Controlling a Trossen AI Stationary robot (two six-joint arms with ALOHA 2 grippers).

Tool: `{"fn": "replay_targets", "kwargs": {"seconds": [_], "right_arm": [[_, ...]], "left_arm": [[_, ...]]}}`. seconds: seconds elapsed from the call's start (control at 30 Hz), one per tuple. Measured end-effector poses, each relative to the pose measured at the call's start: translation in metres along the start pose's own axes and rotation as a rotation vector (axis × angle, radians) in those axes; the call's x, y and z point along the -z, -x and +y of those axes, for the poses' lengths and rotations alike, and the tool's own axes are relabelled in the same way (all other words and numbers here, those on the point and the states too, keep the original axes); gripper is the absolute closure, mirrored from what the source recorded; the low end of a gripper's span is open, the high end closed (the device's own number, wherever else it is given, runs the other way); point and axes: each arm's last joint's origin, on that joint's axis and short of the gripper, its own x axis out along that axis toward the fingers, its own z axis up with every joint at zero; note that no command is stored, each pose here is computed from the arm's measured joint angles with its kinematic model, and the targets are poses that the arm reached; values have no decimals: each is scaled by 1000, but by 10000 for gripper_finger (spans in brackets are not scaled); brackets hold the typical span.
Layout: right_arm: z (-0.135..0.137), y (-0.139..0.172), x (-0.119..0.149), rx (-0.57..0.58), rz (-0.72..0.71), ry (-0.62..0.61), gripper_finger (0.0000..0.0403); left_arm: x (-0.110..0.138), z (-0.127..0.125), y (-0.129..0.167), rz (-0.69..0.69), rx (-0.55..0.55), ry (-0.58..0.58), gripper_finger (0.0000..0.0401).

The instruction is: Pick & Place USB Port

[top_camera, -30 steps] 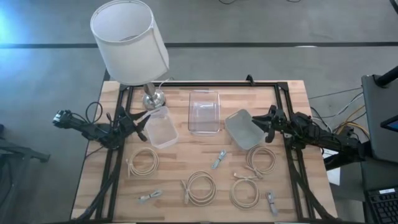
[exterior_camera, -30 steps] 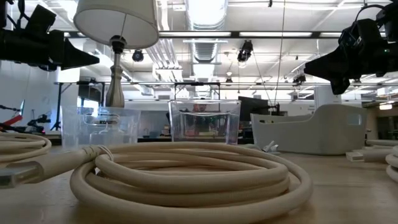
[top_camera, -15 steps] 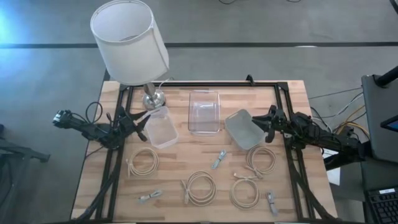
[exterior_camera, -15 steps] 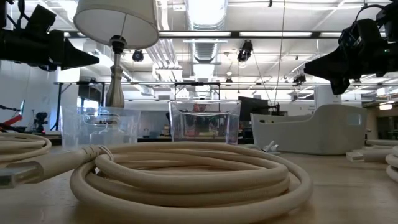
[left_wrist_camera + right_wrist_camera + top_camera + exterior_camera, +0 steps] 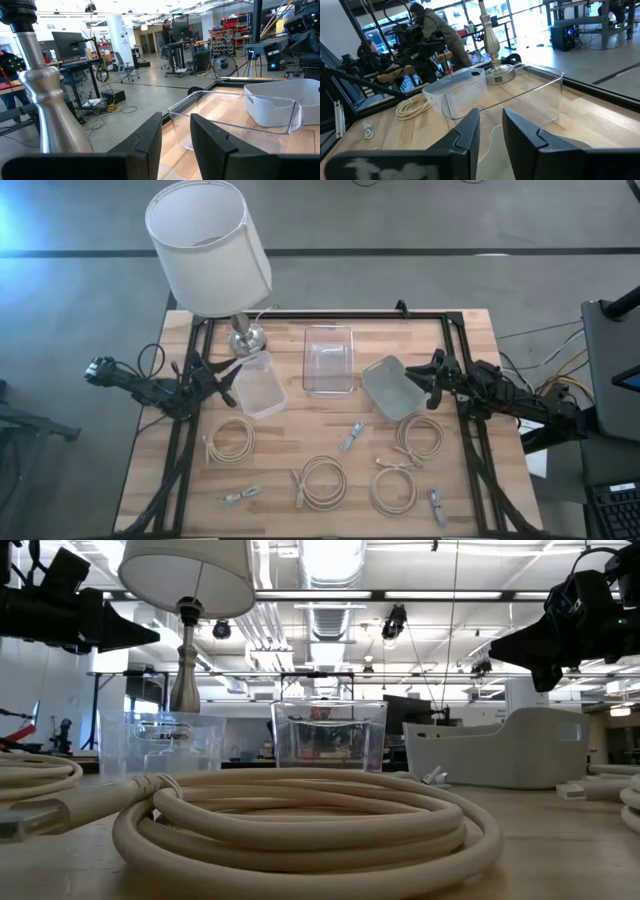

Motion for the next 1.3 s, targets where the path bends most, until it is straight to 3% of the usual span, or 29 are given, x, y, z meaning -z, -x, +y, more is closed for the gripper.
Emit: {"fn": "replay_targets", "kwargs": {"seconds": [0.7,1.0,1.2,1.3], "right_arm": [[0,0,0,0,0,0,316],[0,0,0,0,0,-6,330],[0,0,0,-1,0,-244,333],[0,0,-2,19,-24,-242,328]], "left_arm": [[0,0,0,0,0,5,295],[0,-1,0,-8,23,34,295],[-2,-3,0,-30,103,58,295],[-2,-3,0,-35,122,59,295]]}}
